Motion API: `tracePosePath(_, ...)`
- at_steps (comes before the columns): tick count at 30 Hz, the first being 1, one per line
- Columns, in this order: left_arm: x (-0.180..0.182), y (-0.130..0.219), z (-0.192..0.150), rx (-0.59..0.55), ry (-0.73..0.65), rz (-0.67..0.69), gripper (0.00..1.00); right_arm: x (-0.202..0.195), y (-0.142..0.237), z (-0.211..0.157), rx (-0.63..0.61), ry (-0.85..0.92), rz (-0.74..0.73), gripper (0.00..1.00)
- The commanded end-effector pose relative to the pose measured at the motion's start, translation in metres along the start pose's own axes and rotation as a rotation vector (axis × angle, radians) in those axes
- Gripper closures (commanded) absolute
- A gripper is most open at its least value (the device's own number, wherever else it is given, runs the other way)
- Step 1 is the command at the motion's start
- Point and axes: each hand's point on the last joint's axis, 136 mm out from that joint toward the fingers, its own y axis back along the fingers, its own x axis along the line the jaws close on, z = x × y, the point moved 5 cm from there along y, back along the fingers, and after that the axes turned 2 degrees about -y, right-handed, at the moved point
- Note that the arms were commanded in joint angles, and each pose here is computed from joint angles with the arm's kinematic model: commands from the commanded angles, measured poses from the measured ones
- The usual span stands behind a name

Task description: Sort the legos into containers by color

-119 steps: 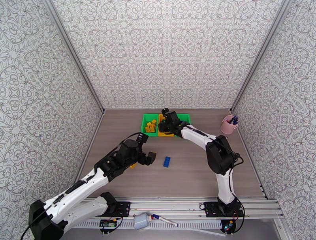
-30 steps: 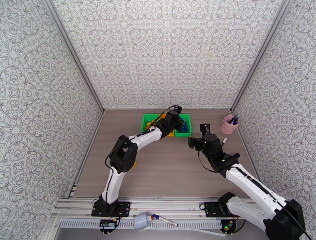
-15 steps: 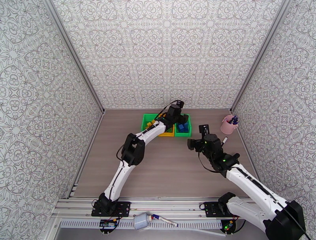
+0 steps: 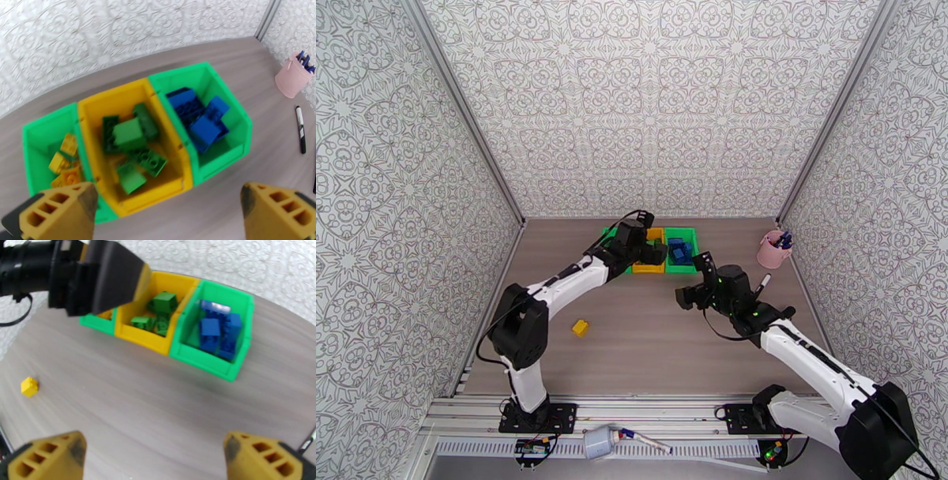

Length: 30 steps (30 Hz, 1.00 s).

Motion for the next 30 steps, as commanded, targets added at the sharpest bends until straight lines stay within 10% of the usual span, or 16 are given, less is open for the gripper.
tracePosePath(1, 0.031, 0.02, -0.049, 0.145, 0.078, 0.132, 0.0, 0.021, 0.0, 0.014, -0.033, 0.071, 0.133, 0.04)
tracePosePath(15, 0.113, 0.139, -0.172, 0.121, 0.661, 0.692, 0.01, 0.052, -0.041, 0.008, 0.05, 0.152, 0.218, 0.0)
tracePosePath(30, 0.106, 0.117, -0.229, 0.286, 0.919, 0.727, 0.08, 0.065, -0.057, -0.001, 0.104, 0.181, 0.231, 0.0)
